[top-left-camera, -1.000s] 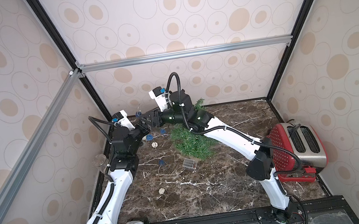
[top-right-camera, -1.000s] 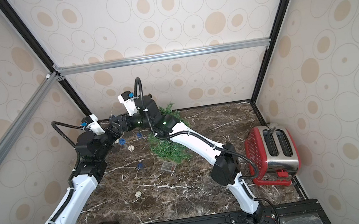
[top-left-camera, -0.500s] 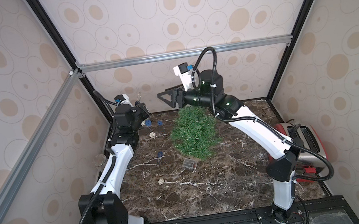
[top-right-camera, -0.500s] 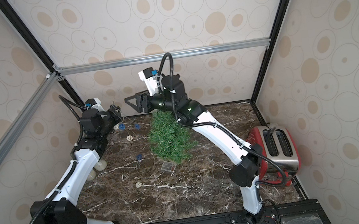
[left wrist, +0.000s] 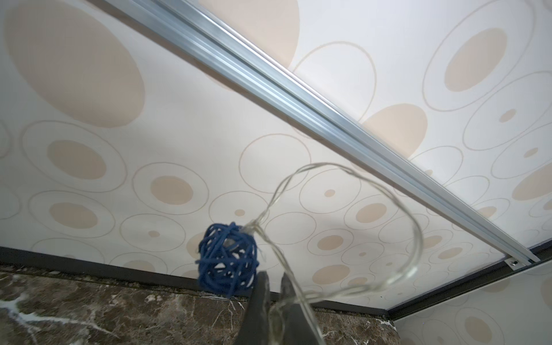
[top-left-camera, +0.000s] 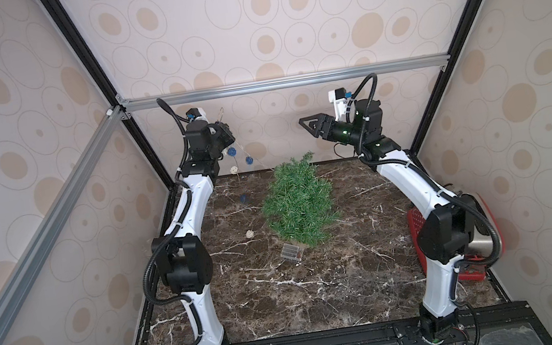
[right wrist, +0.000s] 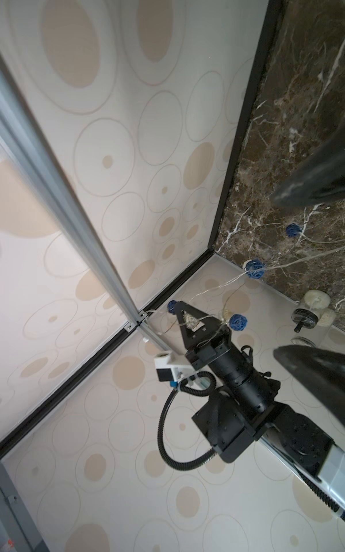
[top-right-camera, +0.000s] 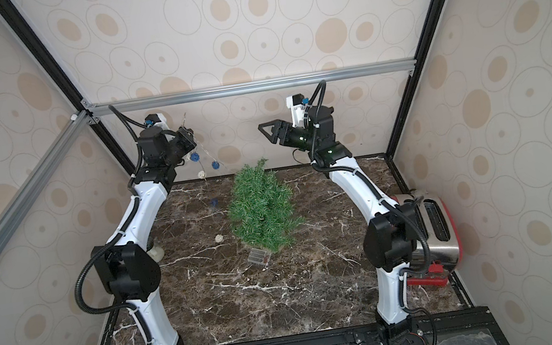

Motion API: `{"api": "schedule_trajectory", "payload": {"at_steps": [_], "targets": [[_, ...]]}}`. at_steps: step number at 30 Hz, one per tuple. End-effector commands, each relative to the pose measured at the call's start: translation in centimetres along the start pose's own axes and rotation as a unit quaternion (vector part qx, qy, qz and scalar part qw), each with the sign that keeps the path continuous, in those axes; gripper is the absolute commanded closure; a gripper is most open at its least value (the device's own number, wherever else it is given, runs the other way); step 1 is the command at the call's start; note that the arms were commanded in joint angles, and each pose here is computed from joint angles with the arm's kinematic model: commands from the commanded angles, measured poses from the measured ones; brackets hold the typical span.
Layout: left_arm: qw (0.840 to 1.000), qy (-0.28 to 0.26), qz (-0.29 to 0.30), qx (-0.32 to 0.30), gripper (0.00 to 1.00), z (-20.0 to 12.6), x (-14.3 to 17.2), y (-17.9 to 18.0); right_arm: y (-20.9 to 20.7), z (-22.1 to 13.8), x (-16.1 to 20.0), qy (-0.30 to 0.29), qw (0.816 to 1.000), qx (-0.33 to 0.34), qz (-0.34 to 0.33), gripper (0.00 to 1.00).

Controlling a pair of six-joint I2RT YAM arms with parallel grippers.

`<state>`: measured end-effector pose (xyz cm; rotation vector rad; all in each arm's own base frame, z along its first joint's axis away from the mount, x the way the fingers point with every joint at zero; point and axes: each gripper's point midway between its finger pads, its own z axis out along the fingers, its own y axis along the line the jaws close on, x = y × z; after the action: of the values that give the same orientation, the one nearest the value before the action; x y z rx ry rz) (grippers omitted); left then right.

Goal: Remove string lights from the small christmas tree
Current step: Remove the light string from the Christmas tree.

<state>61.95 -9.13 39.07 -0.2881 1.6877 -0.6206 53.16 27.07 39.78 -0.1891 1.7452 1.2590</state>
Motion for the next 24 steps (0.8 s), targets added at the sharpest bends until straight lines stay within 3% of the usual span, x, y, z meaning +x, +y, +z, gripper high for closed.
{"api": "schedule_trajectory", "payload": {"at_steps": [1,6,13,24], "targets": [[0.999,0.022,0.012,0.039,1.00,2.1,0.7,-2.4,-0.6,1.3,0.8,0.022,0.999,-0.034,0.010,0.19],[0.996,0.031,0.007,0.079,1.00,5.6,2.4,-4.5,-4.0,3.5,2.0,0.043,0.999,-0.030,0.001,0.18],[0.989,0.024,-0.026,0.141,1.00,7.8,4.9,-6.0,-6.0,6.8,2.8,0.067,0.995,-0.077,-0.001,0.13],[0.953,-0.018,-0.129,0.275,1.00,8.9,6.1,-9.6,-8.8,8.7,4.4,0.069,0.994,-0.086,-0.005,0.00]]}}
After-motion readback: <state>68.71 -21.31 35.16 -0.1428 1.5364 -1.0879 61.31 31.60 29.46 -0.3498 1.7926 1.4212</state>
